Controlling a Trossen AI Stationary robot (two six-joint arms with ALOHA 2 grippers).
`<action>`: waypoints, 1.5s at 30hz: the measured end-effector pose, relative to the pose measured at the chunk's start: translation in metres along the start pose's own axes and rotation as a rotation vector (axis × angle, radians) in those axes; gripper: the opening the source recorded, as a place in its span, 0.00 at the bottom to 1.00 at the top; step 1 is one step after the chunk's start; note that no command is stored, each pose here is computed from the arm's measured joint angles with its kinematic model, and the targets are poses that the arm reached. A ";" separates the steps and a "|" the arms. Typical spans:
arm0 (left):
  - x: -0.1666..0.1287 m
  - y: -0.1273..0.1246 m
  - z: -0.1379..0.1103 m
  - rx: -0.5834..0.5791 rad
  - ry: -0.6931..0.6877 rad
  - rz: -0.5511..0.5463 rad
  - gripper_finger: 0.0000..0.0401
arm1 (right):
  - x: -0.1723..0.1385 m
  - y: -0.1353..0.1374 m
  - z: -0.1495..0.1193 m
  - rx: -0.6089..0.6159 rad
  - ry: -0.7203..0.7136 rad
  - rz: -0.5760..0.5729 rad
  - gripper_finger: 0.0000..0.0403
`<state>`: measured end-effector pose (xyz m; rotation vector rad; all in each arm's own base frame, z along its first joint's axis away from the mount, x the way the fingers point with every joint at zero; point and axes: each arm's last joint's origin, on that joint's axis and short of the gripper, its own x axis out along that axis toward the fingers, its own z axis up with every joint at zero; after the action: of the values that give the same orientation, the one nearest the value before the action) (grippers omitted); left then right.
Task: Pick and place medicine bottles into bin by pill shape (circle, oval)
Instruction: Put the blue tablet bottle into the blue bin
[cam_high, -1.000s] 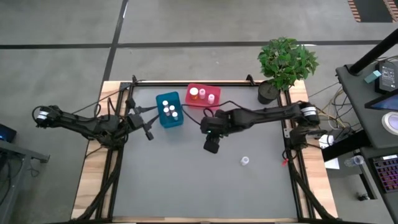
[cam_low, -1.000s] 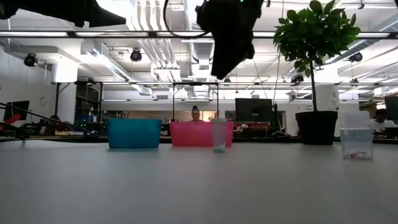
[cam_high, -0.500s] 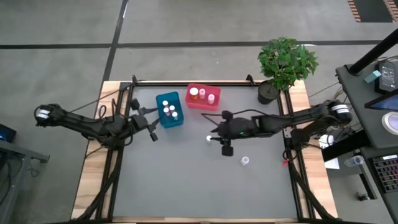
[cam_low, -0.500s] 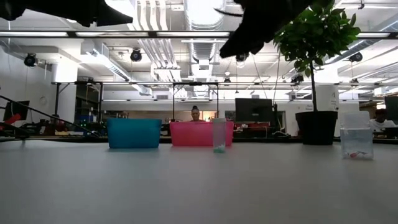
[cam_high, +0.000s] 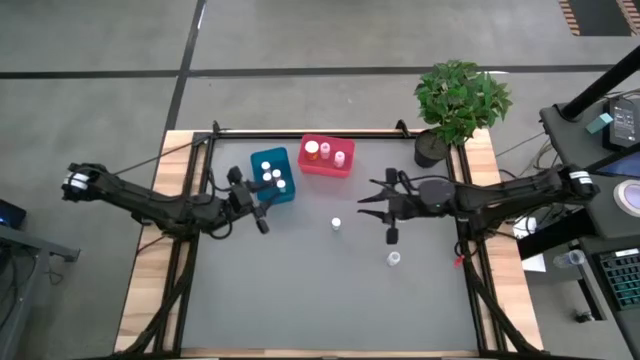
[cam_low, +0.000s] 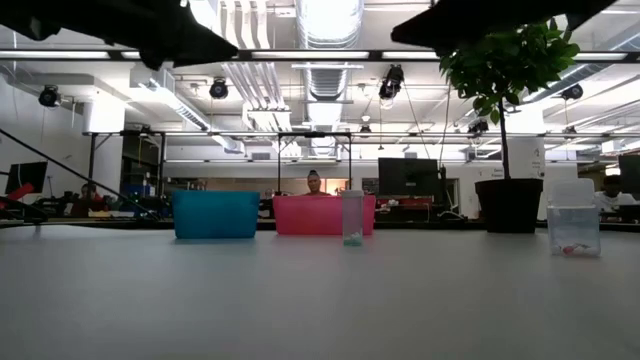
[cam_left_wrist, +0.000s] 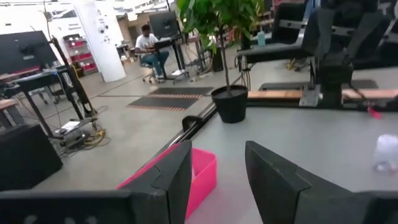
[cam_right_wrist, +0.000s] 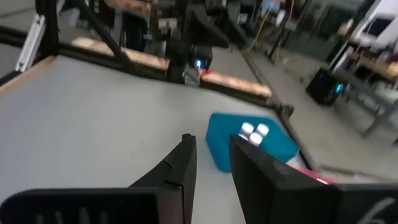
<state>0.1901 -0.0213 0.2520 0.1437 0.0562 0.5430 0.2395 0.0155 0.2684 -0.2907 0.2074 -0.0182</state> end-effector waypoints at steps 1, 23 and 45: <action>0.002 -0.002 0.001 -0.009 -0.009 0.001 0.33 | -0.003 0.000 -0.001 -0.009 -0.024 -0.005 0.20; 0.054 -0.050 0.027 -0.092 -0.083 -0.066 0.33 | -0.076 -0.009 -0.004 -0.138 -0.293 -0.036 0.17; 0.141 -0.105 0.017 0.023 0.438 -0.315 0.33 | -0.135 -0.016 -0.004 -0.130 -0.451 -0.098 0.16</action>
<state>0.3660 -0.0388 0.2509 0.0347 0.5042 0.2509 0.1067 0.0056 0.2961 -0.4260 -0.2547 -0.0361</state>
